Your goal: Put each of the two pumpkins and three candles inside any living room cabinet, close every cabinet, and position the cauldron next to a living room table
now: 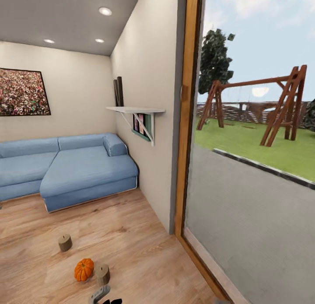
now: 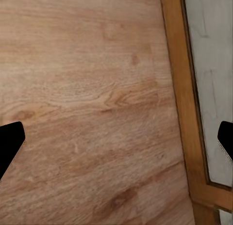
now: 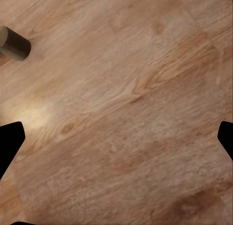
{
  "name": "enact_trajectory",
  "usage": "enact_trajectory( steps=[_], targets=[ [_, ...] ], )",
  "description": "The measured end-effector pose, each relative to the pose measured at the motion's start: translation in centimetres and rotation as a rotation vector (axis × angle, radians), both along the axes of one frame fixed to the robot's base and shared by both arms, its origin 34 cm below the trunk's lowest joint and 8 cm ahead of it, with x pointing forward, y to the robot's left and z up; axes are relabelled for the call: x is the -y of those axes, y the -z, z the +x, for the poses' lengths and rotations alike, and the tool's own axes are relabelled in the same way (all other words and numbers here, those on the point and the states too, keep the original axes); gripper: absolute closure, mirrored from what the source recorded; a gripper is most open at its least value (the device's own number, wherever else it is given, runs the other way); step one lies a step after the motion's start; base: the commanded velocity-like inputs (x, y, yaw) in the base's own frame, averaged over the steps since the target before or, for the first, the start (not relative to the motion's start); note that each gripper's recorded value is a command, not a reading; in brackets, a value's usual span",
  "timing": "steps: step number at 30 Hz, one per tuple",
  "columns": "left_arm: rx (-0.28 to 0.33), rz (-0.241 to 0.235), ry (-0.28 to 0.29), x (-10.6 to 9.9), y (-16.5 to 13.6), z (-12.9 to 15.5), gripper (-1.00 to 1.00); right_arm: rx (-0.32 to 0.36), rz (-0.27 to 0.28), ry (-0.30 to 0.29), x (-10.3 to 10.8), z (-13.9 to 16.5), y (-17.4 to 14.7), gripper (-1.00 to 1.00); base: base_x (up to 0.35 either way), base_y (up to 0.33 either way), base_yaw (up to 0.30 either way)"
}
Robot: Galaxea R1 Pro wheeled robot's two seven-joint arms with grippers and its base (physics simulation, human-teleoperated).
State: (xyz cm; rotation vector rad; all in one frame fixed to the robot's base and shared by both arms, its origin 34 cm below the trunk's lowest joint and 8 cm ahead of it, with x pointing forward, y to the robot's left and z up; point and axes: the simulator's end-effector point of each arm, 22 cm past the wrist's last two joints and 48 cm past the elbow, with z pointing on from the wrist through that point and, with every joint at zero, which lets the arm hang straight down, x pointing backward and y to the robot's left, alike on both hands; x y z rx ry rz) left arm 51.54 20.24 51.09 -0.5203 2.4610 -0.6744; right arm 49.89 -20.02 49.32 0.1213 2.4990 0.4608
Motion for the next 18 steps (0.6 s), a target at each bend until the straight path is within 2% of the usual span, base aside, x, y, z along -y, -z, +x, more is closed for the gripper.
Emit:
enact_trajectory(
  steps=[18],
  targets=[
    [0.0, 0.001, 0.0, -0.01, 0.02, 0.02, -1.0, 0.0, 0.0, 0.0, 0.0, 0.0, 0.02, -1.0, 0.011, -0.003, 0.291]
  ],
)
